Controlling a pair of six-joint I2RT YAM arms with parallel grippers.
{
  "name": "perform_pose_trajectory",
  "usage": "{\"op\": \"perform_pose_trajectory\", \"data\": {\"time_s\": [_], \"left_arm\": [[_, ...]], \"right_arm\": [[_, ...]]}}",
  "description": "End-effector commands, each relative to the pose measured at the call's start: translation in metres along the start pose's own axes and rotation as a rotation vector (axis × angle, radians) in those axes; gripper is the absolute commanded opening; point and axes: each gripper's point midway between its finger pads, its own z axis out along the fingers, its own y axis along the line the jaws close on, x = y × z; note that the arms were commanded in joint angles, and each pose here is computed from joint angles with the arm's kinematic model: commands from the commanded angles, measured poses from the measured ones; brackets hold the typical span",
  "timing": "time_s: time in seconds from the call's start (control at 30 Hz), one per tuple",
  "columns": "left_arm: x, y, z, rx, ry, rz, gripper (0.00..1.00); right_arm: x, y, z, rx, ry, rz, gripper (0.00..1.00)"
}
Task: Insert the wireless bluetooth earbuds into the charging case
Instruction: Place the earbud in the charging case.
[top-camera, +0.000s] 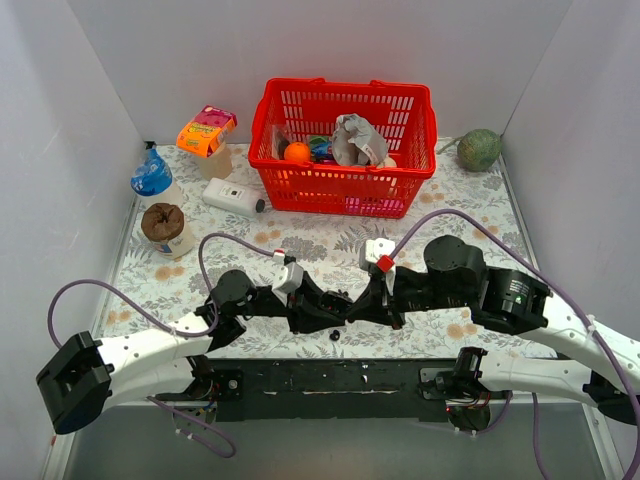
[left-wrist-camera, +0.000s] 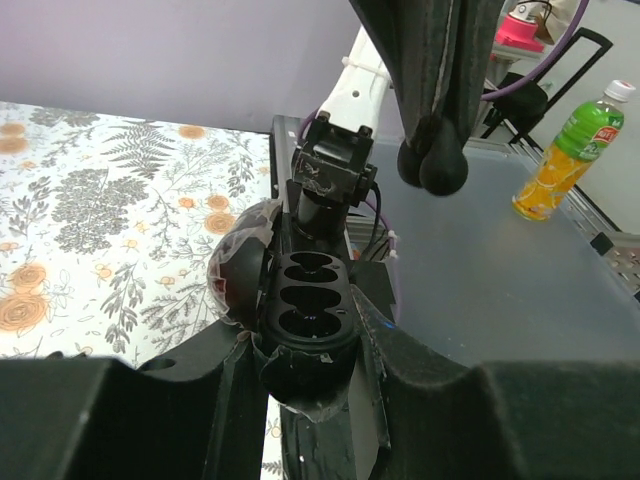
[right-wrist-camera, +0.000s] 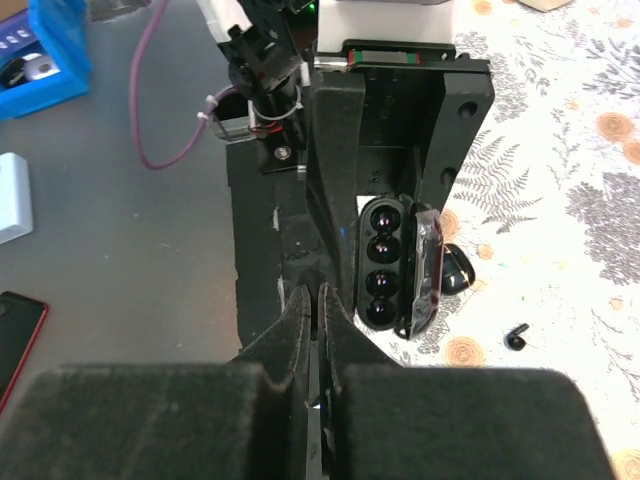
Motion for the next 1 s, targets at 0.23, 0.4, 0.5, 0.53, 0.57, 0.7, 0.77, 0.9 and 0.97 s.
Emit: {"op": "perform_pose_trajectory", "data": {"time_s": [0.23,0.4,0.5,0.53,0.57,0.7,0.77,0.9,0.97], "left_arm": [[-0.026,-0.006,0.014,0.074,-0.046,-0.012,0.0],[-0.022,-0.007,0.015,0.083,-0.043,-0.039,0.0],[-0.022,-0.007,0.015,0.085,-0.047,-0.048,0.0],[-0.022,-0.007,0.015,0.087,-0.046,-0.048,0.0],[-0.021,-0.007,0.015,0.086,-0.046,-0.051,0.0],[-0.024,-0.007,0.016,0.082,-0.054,-0.051,0.0],[-0.025,-0.006,0.016,0.077,-0.057,-0.05,0.0],[-0.024,-0.002,0.016,0.059,-0.062,-0.053,0.0],[-0.024,-0.001,0.016,0.053,-0.064,-0.057,0.0]], "right_arm": [[-0.029,-0.024,0.007,0.136,-0.108,-0.056,0.01],[-0.033,-0.033,0.008,0.188,-0.152,-0.054,0.01],[-0.029,-0.036,0.013,0.189,-0.152,-0.046,0.01],[-0.029,-0.036,0.015,0.186,-0.155,-0.045,0.01],[-0.028,-0.035,0.017,0.178,-0.152,-0.04,0.01],[-0.021,-0.035,0.023,0.168,-0.142,-0.027,0.01],[-0.019,-0.035,0.024,0.165,-0.141,-0.023,0.01],[-0.016,-0.034,0.026,0.161,-0.137,-0.008,0.01],[-0.014,-0.035,0.027,0.165,-0.138,-0.003,0.01]]}}
